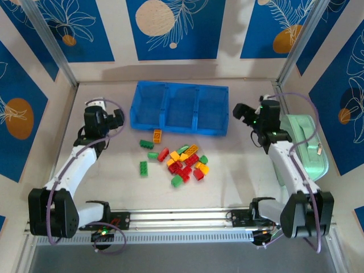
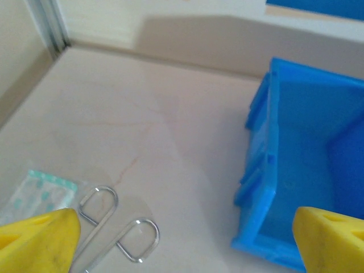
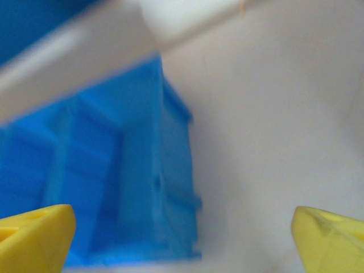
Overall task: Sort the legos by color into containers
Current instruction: Move the container to the top-center of the table.
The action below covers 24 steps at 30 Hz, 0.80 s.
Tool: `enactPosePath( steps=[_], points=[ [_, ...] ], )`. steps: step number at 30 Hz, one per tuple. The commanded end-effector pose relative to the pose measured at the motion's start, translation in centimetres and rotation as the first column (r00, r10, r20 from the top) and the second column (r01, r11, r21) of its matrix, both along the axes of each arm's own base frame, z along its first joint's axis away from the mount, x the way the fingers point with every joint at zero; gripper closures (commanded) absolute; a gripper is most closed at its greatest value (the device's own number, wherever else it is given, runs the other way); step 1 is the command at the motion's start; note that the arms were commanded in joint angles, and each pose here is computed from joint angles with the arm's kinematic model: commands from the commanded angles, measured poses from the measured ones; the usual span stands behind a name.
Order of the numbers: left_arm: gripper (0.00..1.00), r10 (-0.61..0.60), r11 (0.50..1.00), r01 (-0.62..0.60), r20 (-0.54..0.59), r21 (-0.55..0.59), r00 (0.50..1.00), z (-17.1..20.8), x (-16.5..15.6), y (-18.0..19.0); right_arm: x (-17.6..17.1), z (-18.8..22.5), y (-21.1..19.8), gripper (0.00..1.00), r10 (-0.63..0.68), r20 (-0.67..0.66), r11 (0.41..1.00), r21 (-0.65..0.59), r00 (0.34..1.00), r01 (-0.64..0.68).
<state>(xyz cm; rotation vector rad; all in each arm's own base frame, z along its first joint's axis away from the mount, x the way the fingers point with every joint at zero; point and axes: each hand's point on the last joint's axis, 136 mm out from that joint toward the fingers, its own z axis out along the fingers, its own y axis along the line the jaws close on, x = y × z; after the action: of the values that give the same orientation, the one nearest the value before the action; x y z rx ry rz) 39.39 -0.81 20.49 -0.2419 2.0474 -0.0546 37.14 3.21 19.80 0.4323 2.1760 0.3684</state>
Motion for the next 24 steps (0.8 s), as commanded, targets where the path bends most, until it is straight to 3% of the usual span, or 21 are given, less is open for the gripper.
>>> enactPosePath(
  steps=[1,4,9,12,18,24],
  points=[
    [0.06,-0.088,0.992,0.074,-0.143,-0.098,0.986,-2.3,-0.2,-2.3,-2.0,-2.8,3.0,0.14,0.111,-0.184,0.993,0.05,0.977,-0.104],
    [0.06,-0.12,0.984,0.094,-0.173,-0.148,0.978,-2.6,1.5,-3.3,-1.3,-3.8,4.2,0.31,0.164,-0.243,0.985,0.084,0.956,-0.148],
    [0.07,-0.151,0.976,0.115,-0.195,-0.184,0.969,-2.6,5.2,-4.3,0.4,-6.1,5.2,0.45,0.178,-0.352,0.984,0.04,0.919,-0.175],
    [0.1,-0.158,0.975,0.116,-0.225,-0.19,0.961,-3.3,7.5,-4.7,1.6,-7.2,5.4,0.61,0.173,-0.395,0.984,0.027,0.902,-0.177],
    [0.17,-0.199,0.968,0.139,-0.299,-0.211,0.933,-5.4,9.9,-5.6,3.6,-8.5,4.8,0.72,0.127,-0.432,0.988,-0.022,0.893,-0.151],
    [0.18,-0.223,0.96,0.147,-0.333,-0.239,0.916,-7.3,10.0,-6.2,5.5,-9.3,5.1,0.92,0.14,-0.462,0.983,-0.039,0.876,-0.178]
  ],
)
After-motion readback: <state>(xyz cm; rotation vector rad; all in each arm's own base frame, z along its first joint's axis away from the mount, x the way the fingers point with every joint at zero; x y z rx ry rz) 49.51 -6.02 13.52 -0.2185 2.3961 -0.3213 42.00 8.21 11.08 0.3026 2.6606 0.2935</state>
